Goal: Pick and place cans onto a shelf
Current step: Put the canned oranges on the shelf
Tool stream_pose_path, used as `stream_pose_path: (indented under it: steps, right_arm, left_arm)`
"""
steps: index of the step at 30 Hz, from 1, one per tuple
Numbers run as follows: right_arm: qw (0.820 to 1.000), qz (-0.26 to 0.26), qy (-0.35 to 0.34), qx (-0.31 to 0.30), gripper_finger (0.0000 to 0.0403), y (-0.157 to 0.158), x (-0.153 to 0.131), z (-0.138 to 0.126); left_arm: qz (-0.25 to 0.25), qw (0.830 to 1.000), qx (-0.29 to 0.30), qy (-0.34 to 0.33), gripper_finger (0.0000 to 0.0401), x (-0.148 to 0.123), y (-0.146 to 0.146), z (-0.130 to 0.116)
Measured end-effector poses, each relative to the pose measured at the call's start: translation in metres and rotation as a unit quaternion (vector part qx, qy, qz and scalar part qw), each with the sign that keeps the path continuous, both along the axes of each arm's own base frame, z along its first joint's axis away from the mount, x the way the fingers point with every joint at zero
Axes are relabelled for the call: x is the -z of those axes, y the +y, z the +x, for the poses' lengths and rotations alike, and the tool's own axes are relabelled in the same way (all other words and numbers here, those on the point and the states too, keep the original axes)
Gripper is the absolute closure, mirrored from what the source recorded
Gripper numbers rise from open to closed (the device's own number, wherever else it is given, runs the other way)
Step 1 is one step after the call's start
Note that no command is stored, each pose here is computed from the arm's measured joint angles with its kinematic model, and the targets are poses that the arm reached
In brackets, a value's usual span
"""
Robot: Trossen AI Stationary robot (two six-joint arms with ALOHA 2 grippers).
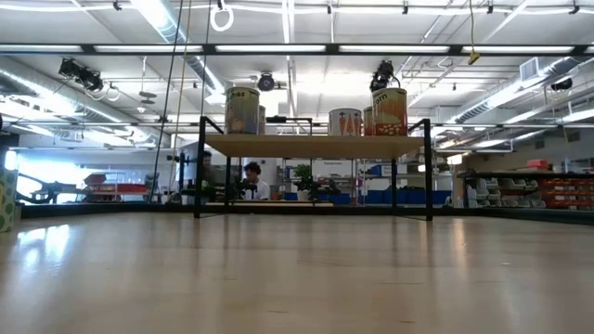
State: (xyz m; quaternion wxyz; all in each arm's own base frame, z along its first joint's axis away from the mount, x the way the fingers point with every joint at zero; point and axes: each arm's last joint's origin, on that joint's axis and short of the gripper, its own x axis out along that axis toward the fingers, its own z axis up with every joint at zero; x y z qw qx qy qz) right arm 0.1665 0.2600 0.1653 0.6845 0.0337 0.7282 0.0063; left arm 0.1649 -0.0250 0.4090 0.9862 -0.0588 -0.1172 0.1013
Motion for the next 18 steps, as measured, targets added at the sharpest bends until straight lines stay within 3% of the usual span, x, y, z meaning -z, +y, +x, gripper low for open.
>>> stream_pose_path:
  steps: [8,11,14,18]
  right_arm:
    - [1.0,0.006,-0.011,0.028,0.0158,-0.057,-0.002,0.067]
    - [0.999,0.027,-0.027,0.009,0.0178,-0.064,-0.013,0.084]
    - [0.998,0.037,-0.04,-0.013,0.0182,-0.053,-0.024,0.083]
    - [0.996,0.038,-0.034,-0.066,0.0183,-0.022,-0.027,0.055]
  left_arm:
    - [0.0,1.0,0.0,0.0,0.0213,0.0,0.0,0.0]
    - [0.0,1.0,0.0,0.0,0.0213,0.0,0.0,0.0]
    - [0.0,1.0,0.0,0.0,0.0213,0.0,0.0,0.0]
    - [0.0,1.0,0.0,0.0,0.0213,0.0,0.0,0.0]
